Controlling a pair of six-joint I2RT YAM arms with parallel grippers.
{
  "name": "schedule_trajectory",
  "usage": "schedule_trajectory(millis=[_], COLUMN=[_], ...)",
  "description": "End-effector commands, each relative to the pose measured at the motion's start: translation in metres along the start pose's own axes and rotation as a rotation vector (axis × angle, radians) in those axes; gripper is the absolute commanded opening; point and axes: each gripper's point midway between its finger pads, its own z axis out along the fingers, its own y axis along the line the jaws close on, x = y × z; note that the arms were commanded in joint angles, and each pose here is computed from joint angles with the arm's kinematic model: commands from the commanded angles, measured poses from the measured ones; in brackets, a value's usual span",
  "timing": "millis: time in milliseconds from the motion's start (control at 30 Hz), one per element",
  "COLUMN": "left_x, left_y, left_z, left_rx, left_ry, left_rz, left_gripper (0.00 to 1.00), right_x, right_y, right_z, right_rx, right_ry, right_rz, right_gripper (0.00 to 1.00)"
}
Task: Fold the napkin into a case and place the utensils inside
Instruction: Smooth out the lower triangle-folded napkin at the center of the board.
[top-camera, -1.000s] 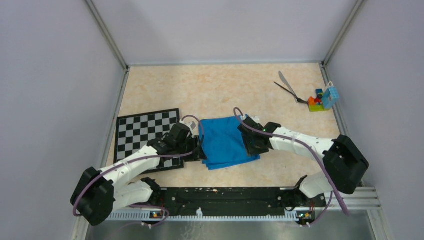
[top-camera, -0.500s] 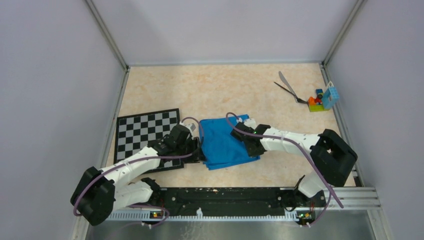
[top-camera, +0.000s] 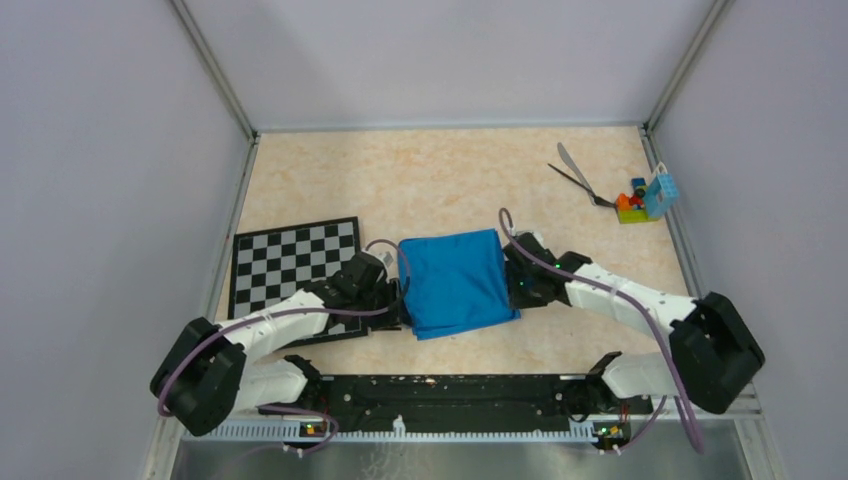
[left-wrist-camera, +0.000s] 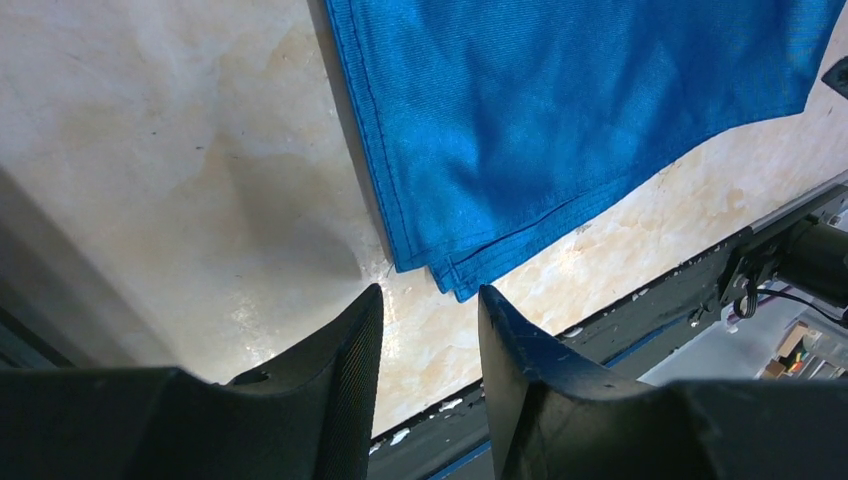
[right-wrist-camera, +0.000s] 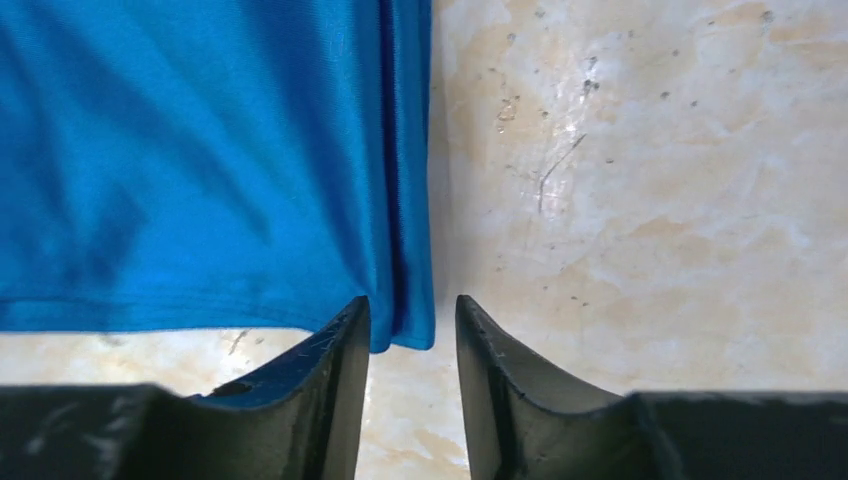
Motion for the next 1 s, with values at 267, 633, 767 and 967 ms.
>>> schedule_trajectory(millis=[267,633,767,967], left_x=[0.003,-0.006,-0.011,-0.014], left_y=[-0.006,-0.029,-0.043,-0.040], left_z=[0.021,0.015,0.010,0.001], left_rx=[0.044,0.063,0.074,0.035], left_ry=[0.017,-0.009,-0.024,-0.050], left_rz=[0.003,0.046,0.068,0.073], left_gripper=[0.32,0.03,0.00,0.27], right_x=[-0.013,0.000,-0.003,-0.008], right_y=[0.015,0.005,0.000,-0.003], right_z=[-0.003,0.014,0.013,0.001], right_rx=[-0.299,-0.295,-0.264,-0.250], right_ry=[-0.034,-0.001,-0.007,-0.013], right_rz=[0.148,0.189,0.166,0.142], right_gripper=[0.37,0.23,0.24,0.36])
